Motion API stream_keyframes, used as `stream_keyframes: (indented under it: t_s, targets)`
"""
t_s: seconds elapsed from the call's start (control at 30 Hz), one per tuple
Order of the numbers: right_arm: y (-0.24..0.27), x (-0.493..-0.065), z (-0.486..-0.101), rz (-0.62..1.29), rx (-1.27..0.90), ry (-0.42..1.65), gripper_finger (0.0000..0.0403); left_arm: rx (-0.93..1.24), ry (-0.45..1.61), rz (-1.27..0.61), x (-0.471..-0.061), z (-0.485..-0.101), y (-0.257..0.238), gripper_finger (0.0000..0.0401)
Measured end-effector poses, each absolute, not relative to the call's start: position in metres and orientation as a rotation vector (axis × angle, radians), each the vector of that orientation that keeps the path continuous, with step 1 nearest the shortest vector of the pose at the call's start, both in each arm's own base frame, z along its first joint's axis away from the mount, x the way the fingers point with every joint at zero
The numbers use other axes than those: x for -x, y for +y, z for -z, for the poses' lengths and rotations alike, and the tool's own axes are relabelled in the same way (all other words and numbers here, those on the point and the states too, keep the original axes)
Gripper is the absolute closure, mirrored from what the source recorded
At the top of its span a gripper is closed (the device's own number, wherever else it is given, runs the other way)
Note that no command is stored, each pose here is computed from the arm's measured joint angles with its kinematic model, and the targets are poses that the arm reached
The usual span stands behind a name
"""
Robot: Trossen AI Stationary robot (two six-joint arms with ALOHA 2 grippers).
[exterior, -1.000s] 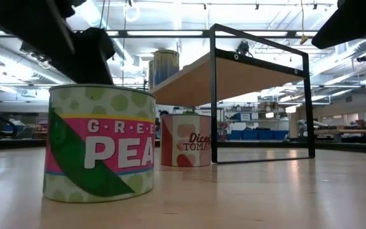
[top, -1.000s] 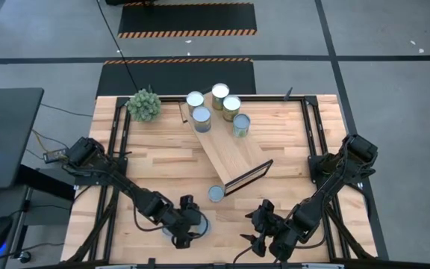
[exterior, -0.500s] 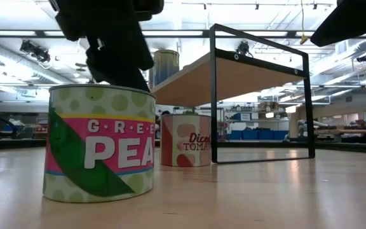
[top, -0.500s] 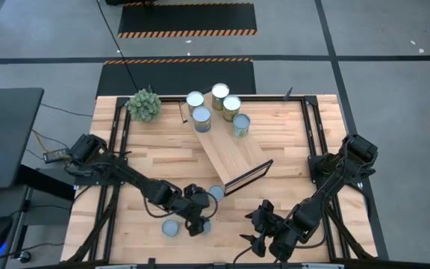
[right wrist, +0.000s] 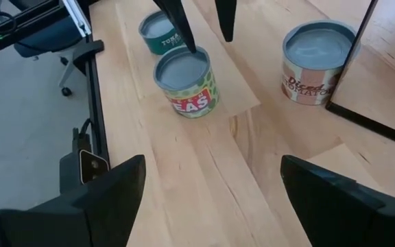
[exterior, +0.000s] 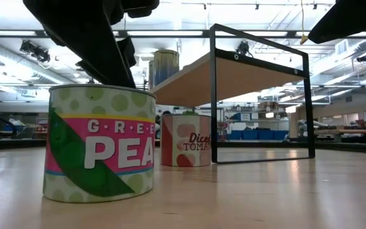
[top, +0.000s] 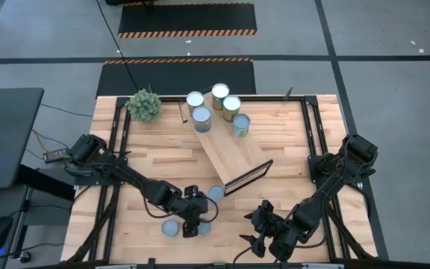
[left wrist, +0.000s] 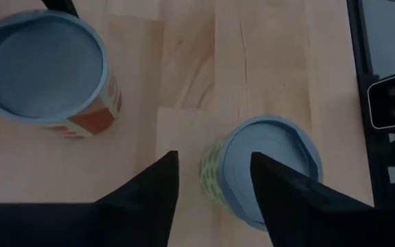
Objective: Pick and place cans onto a shelf
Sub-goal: Put the green can on the shelf
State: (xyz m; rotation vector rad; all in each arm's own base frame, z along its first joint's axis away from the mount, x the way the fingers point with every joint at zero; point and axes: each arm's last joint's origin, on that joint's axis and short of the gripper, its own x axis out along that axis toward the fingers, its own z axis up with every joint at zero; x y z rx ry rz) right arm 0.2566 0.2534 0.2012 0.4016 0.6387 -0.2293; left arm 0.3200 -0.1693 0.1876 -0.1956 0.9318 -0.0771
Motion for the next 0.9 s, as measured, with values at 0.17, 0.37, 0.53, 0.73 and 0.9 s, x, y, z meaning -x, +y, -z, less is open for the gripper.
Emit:
stream_keyframes:
  t_s: [0.17,0.37,0.53,0.73,0.9]
  targets:
    - [0.253,-0.257,-0.201,0.233,-0.4,0.637,0.0057,0.198,0.932,0.087,-0.32,-0.188,-0.17,0.0234]
    - [0.251,-0.259,-0.201,0.239,-0.402,0.635,0.0057,0.186,0.952,0.088,-0.32,-0.181,-0.172,0.0247]
    - [0.25,-0.261,-0.201,0.241,-0.402,0.633,0.0057,0.179,0.983,0.1,-0.32,-0.174,-0.174,0.0248]
    - [0.25,-0.261,-0.202,0.238,-0.4,0.631,0.0057,0.187,1.003,0.11,-0.32,-0.171,-0.175,0.0279]
    - [0.25,-0.261,-0.202,0.237,-0.399,0.631,0.0057,0.184,1.016,0.114,-0.319,-0.171,-0.176,0.0349]
